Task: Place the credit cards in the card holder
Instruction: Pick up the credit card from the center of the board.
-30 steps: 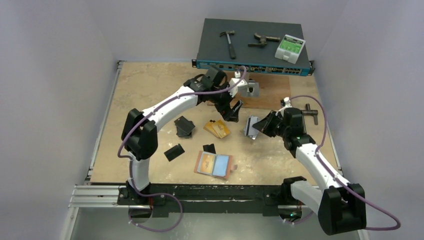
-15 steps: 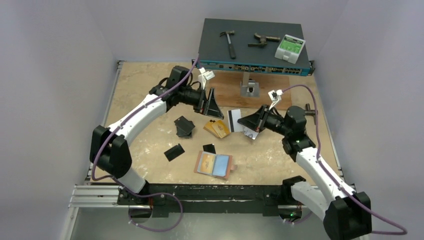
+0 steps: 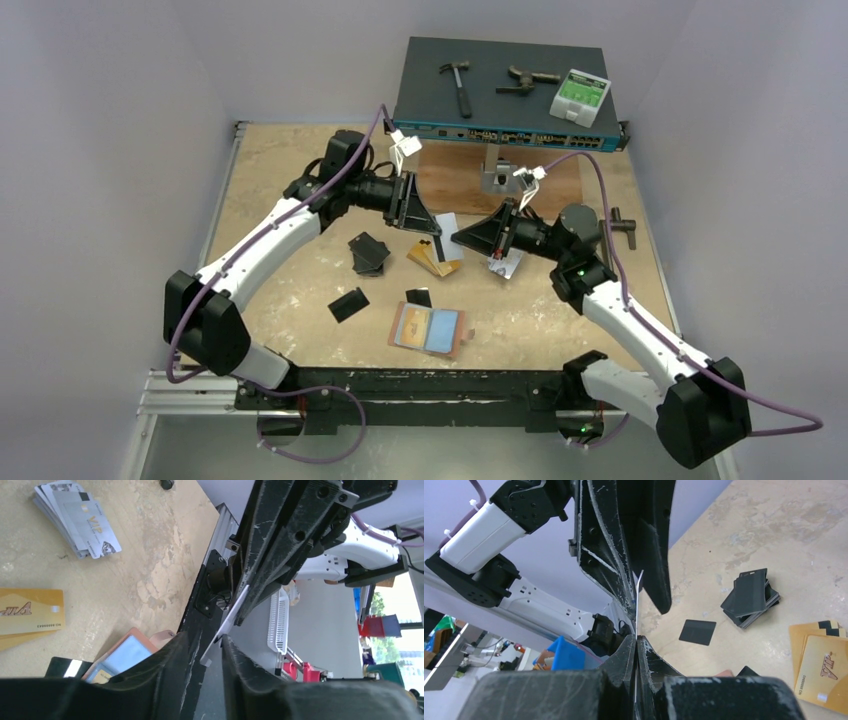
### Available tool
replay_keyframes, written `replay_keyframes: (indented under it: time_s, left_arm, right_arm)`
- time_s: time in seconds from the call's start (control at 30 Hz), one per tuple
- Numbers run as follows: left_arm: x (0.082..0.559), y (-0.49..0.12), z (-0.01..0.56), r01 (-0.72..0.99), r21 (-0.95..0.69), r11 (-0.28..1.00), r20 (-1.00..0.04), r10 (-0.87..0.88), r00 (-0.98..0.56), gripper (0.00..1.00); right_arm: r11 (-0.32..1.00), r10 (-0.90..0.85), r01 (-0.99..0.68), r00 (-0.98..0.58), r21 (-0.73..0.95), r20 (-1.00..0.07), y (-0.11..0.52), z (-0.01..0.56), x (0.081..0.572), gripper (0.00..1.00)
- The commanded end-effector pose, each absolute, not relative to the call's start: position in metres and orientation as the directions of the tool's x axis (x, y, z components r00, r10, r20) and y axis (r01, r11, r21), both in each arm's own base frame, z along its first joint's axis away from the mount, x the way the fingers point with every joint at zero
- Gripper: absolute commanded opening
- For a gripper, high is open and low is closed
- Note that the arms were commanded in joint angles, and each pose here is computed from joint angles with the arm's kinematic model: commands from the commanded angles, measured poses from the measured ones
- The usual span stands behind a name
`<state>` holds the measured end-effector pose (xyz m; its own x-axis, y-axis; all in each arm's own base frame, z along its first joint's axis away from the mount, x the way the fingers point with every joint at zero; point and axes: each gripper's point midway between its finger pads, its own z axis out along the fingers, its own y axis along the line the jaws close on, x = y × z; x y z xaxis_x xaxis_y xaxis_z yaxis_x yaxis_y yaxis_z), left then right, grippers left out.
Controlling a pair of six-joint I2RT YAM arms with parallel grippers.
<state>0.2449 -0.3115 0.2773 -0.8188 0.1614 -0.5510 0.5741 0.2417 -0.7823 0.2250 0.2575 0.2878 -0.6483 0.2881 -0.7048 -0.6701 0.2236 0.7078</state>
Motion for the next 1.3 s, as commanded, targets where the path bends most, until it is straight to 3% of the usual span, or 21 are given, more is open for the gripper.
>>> replay_keyframes:
  time_s: [0.0,0.07,0.13,0.23,0.43,0.6,0.63,0.67,0.93,1.27]
  left_arm:
    - [0.238,-0.310,0.302,0.626,-0.763,0.164,-0.607,0.151,-0.780,0.23]
    - [0.236,-0.310,0.305,0.629,-0.763,0.152,-0.610,0.153,-0.777,0.07]
    - [0.236,-0.310,0.307,0.626,-0.766,0.147,-0.607,0.154,-0.780,0.00]
    - [0.231,-0.309,0.310,0.628,-0.767,0.132,-0.609,0.160,-0.777,0.00]
    - [0.225,-0.308,0.313,0.622,-0.775,0.110,-0.602,0.170,-0.781,0.00]
    - [0.226,-0.309,0.317,0.621,-0.778,0.098,-0.602,0.169,-0.780,0.00]
    - [0.226,-0.310,0.323,0.626,-0.775,0.087,-0.608,0.166,-0.776,0.00]
    - [0.227,-0.310,0.323,0.625,-0.776,0.086,-0.607,0.165,-0.777,0.00]
    - [0.230,-0.312,0.327,0.626,-0.775,0.082,-0.610,0.160,-0.776,0.00]
    - [0.234,-0.316,0.329,0.631,-0.772,0.080,-0.616,0.155,-0.772,0.00]
  right_arm:
    - [0.183,0.301,-0.729,-0.597,0.659,-0.744,0.263,0.315,0.219,0.00]
    - [0.194,0.297,-0.727,-0.597,0.659,-0.745,0.265,0.313,0.220,0.00]
    - [0.204,0.292,-0.724,-0.597,0.659,-0.747,0.267,0.311,0.220,0.00]
    - [0.221,0.286,-0.721,-0.596,0.657,-0.750,0.267,0.306,0.221,0.00]
    - [0.191,0.288,-0.734,-0.593,0.652,-0.752,0.267,0.307,0.214,0.14]
    - [0.124,0.277,-0.758,-0.593,0.640,-0.756,0.271,0.316,0.204,0.10]
    - [0.074,0.255,-0.773,-0.596,0.630,-0.761,0.271,0.320,0.193,0.20]
    - [0.062,0.246,-0.777,-0.597,0.627,-0.764,0.271,0.321,0.190,0.21]
    - [0.019,0.257,-0.783,-0.598,0.622,-0.759,0.270,0.327,0.183,0.00]
    - [-0.010,0.212,-0.783,-0.609,0.622,-0.764,0.287,0.325,0.177,0.00]
